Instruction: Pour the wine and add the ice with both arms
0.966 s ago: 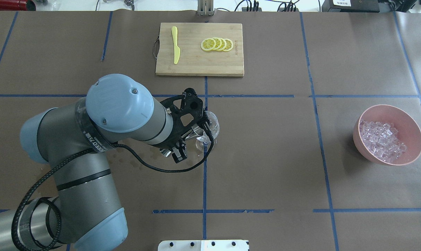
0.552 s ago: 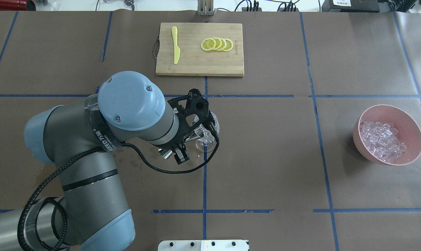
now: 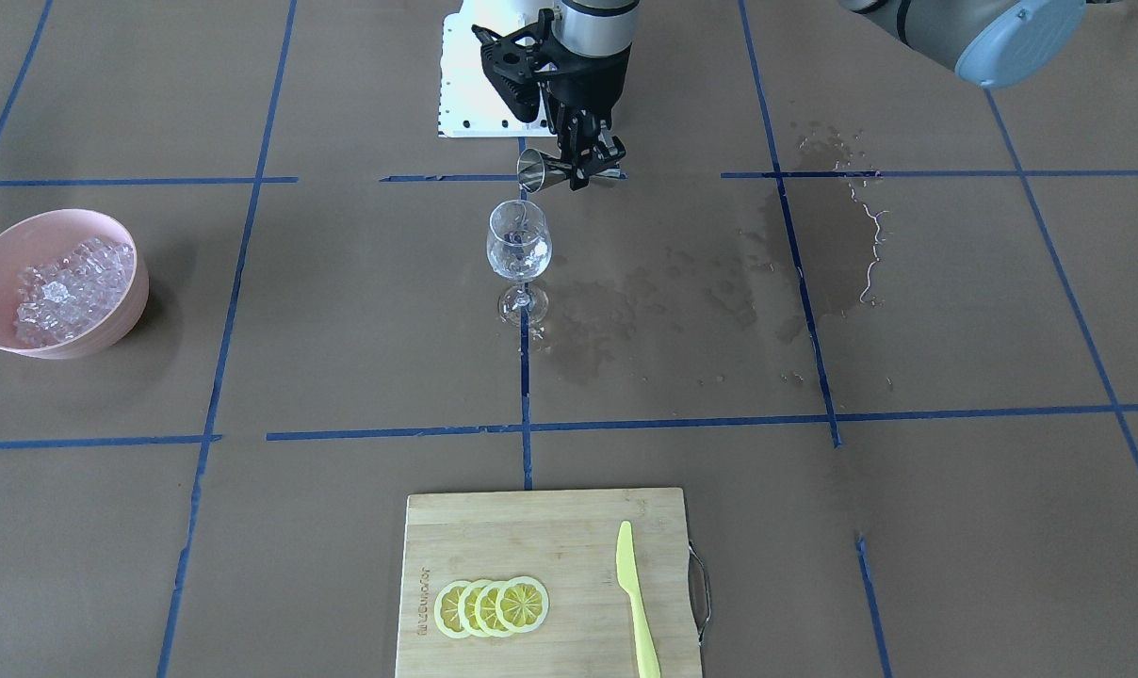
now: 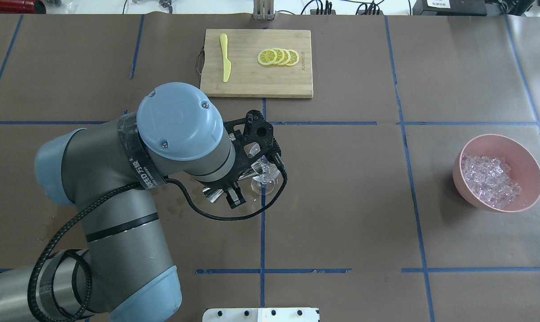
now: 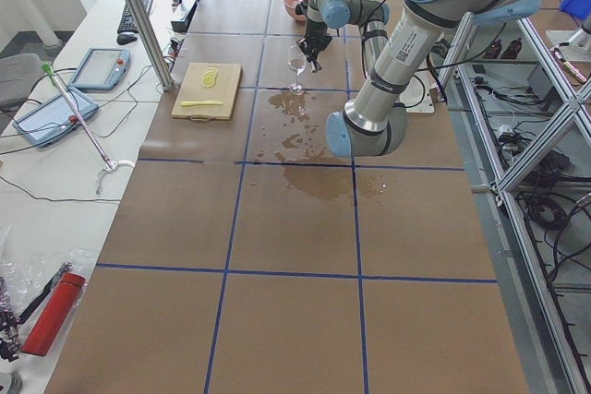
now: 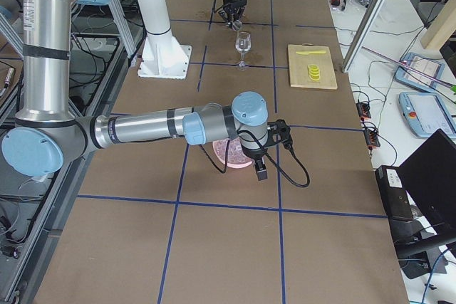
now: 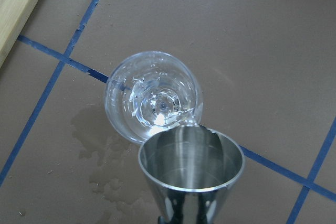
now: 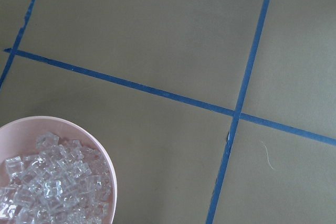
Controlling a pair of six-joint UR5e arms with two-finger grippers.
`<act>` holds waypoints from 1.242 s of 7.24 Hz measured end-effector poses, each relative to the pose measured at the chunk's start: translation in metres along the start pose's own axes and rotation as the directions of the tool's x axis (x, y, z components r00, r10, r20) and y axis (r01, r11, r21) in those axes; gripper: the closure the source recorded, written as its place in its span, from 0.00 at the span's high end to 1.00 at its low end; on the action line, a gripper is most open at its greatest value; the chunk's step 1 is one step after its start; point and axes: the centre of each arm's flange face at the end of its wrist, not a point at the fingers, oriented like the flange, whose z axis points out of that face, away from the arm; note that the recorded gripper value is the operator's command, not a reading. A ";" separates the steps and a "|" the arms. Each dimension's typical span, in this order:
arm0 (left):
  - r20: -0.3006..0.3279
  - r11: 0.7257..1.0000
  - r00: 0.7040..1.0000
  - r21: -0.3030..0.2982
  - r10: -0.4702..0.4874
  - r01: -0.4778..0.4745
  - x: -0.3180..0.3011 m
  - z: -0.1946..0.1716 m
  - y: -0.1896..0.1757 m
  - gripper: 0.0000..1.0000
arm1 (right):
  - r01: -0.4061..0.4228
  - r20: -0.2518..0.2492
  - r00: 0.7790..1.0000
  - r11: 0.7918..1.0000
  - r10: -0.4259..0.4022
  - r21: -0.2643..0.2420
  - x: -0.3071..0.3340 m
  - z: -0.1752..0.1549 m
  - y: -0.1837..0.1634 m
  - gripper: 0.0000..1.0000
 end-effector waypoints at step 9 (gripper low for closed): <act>-0.007 0.998 0.998 -0.031 -0.056 0.056 -0.026 0.007 -0.009 0.00 | 0.001 0.000 1.000 1.000 -0.001 0.001 -0.001 -0.001 -0.001 1.00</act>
